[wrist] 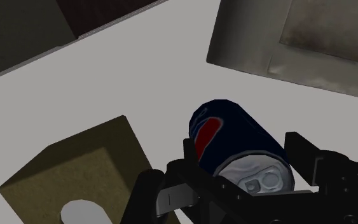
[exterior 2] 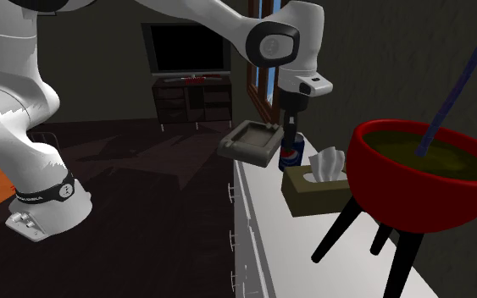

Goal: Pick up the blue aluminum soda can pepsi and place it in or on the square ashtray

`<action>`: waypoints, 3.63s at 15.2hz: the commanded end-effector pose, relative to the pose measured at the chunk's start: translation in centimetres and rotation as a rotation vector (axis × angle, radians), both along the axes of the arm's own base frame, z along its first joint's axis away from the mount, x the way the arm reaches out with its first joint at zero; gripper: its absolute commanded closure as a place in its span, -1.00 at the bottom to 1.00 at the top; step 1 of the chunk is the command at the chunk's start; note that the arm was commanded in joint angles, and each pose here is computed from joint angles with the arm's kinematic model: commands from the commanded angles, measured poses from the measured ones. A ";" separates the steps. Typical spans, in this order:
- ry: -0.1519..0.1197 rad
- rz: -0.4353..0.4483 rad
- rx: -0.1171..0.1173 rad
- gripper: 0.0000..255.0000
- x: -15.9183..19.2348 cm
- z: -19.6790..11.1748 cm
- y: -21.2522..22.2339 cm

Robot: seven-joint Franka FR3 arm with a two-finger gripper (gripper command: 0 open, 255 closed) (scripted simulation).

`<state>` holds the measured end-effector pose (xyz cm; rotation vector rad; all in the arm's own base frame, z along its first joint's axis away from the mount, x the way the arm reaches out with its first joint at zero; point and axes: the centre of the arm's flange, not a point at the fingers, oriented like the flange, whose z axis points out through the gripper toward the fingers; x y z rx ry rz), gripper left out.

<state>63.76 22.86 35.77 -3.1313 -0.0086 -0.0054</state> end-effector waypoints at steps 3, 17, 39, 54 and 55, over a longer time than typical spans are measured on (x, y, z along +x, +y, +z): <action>0.001 0.000 0.000 1.00 0.0 0.0 0.0; 0.001 0.000 0.000 1.00 0.0 5.2 0.0; 0.001 0.000 0.000 1.00 -8.0 14.0 8.5; 0.001 0.000 0.000 1.00 -12.6 10.0 13.4; 0.001 0.000 0.000 1.00 -12.6 9.4 13.4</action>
